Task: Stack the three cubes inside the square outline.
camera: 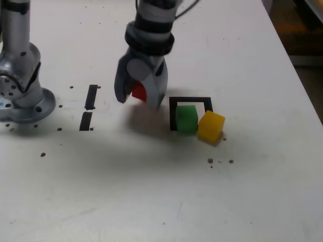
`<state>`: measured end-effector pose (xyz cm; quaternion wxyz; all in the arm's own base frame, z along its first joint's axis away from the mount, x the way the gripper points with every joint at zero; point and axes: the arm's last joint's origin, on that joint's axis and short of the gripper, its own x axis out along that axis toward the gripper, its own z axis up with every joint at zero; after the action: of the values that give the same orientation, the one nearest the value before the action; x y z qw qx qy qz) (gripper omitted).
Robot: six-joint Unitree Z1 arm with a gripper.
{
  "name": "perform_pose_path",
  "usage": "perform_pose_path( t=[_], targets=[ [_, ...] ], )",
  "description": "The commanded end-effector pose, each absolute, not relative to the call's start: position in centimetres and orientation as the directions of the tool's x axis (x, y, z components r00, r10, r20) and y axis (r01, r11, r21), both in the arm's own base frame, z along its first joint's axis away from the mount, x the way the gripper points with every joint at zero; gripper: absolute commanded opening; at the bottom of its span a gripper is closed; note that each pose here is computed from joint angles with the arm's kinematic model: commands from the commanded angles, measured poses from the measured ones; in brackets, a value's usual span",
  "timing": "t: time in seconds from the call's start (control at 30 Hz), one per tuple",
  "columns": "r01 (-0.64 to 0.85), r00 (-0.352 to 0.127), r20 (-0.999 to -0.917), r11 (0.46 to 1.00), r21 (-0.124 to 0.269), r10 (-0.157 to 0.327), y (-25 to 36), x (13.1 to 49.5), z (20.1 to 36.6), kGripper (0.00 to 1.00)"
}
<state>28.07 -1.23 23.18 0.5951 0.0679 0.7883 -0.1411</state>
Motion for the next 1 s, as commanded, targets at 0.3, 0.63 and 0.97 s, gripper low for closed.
perform_pose_path(
  t=[0.3,0.63,0.97],
  targets=[
    [0.282,-0.293,-0.9523,0.944,-0.172,-0.087,-1.9,30.3,21.2,0.17],
    [0.362,-0.221,-0.9715,0.918,-0.164,-0.086,-4.5,32.8,21.4,0.17],
    [0.425,-0.143,-0.9857,0.894,-0.143,-0.089,-6.3,34.3,22.3,0.17]
  ],
)
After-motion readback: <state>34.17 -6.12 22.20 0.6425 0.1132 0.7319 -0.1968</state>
